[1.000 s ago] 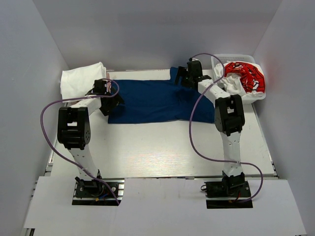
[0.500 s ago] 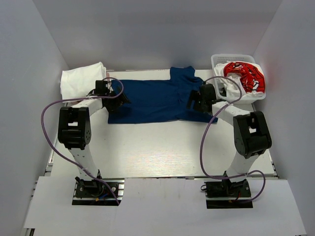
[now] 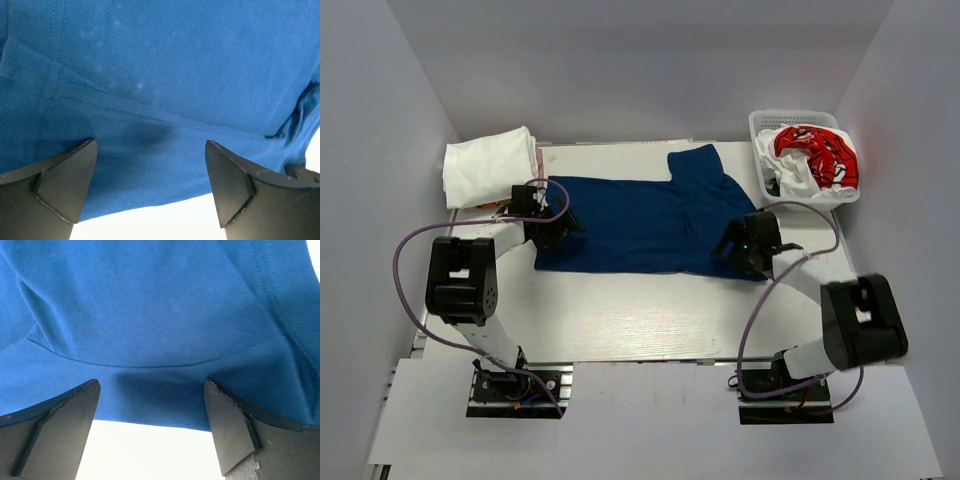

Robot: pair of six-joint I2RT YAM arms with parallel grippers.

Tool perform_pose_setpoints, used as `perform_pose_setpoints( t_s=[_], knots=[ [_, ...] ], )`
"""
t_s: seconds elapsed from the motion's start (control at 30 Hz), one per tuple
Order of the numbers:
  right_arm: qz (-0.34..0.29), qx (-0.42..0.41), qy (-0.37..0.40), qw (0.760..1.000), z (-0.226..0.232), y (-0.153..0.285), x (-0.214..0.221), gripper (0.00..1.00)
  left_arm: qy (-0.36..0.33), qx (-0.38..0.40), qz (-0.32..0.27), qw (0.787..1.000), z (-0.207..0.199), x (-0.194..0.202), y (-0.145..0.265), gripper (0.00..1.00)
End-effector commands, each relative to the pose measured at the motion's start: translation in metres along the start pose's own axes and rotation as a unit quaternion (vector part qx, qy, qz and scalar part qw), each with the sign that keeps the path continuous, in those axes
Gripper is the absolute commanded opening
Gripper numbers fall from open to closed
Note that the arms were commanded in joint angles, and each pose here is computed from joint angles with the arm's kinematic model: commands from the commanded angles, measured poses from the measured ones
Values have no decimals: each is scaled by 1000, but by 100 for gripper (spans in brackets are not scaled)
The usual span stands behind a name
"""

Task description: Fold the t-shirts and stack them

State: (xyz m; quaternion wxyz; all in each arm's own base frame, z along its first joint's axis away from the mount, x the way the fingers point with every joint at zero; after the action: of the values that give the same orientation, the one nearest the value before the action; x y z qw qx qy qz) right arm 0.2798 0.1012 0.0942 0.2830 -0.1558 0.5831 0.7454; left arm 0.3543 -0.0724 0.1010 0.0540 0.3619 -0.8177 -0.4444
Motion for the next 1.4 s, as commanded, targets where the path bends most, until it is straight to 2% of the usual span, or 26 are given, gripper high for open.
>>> perform_pose_setpoints(
  t_s=[0.0, 0.07, 0.1, 0.23, 0.3, 0.4, 0.47, 0.53, 0.57, 0.63, 0.7, 0.77, 0.8, 0.87, 0.9, 0.93, 0.97, 1.0, 1.03, 1.07, 1.17, 1.2, 1.27, 1.3, 1.37],
  knots=[
    [72, 39, -44, 996, -22, 26, 54, 90, 28, -109, 45, 993, 49, 47, 18, 100],
    [77, 16, -64, 995, -22, 39, 65, 90, 36, -118, 53, 991, 60, 62, 27, 100],
    [101, 24, -69, 992, -27, 44, 79, 90, 54, -136, 68, 987, 74, 80, 33, 100],
    [108, 0, -82, 991, -31, 67, 102, 90, 64, -142, 48, 987, 81, 97, 64, 100],
    [63, -32, -77, 995, -26, 82, 93, 90, 55, -127, 18, 990, 70, 91, 81, 100],
    [-5, -81, -24, 996, -11, 102, 57, 90, 44, -108, -24, 993, 44, 70, 100, 100],
    [-38, -91, 18, 995, -1, 112, 34, 90, 33, -80, -62, 994, 17, 47, 112, 100],
    [-70, -78, 49, 993, 6, 115, 7, 90, 38, -98, -101, 989, 8, 28, 112, 100],
    [-109, -68, 48, 991, 14, 124, -18, 90, 41, -96, -129, 986, -6, 11, 116, 100],
    [-117, -24, 51, 992, 12, 108, -35, 90, 47, -124, -166, 977, -9, -11, 113, 100],
    [-150, -20, 53, 987, 26, 107, -71, 90, 52, -160, -186, 968, -15, -39, 98, 100],
    [-166, -3, 57, 985, 35, 84, -96, 90, 52, -181, -196, 962, -29, -63, 92, 100],
    [-191, -2, 50, 980, 42, 85, -116, 90, 49, -221, -180, 957, -19, -70, 67, 100],
    [-174, 37, 50, 983, 42, 53, -132, 90, 48, -241, -195, 950, -28, -91, 58, 100],
    [-209, 29, 51, 976, 58, 65, -166, 90, 48, -258, -179, 948, -21, -95, 36, 100],
    [-207, 34, 61, 976, 61, 62, -174, 90, 51, -254, -192, 946, -26, -108, 33, 99],
    [-167, 55, 74, 982, 58, 24, -171, 90, 46, -250, -187, 949, -29, -113, 25, 97],
    [-198, 46, 85, 976, 72, 38, -202, 90, 40, -256, -181, 949, -29, -117, 20, 95],
    [-178, 54, 95, 978, 73, 19, -203, 90, 40, -247, -190, 950, -38, -128, 18, 95],
    [-153, 73, 100, 980, 69, -2, -202, 90, 40, -262, -174, 948, -30, -128, 1, 95],
    [-181, 74, 118, 974, 85, -8, -241, 90, 37, -271, -151, 950, -24, -125, -13, 89],
    [-155, 86, 131, 975, 79, -37, -235, 90, 41, -270, -156, 949, -22, -129, -13, 87],
    [-177, 83, 138, 971, 88, -36, -254, 90, 42, -277, -148, 948, -11, -122, -20, 84],
    [-152, 92, 148, 973, 84, -59, -245, 90, 41, -275, -150, 949, -10, -121, -20, 83],
    [-161, 87, 147, 972, 87, -63, -256, 90, 42, -283, -142, 948, -4, -116, -22, 81]
  ],
)
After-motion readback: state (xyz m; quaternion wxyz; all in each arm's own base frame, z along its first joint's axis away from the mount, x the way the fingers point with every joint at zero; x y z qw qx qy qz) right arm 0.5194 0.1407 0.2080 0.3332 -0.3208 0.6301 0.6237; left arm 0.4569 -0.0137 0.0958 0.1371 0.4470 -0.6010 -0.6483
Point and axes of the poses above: each gripper's point midway between its finger pads, its own y axis back along the fingers, its own z axis along the line the jaws close on, x = y × z, the point moved 8 cm from there along y, back along the fingers, and after that the axes turned 11 degrees about y, right-handed, at the moved point
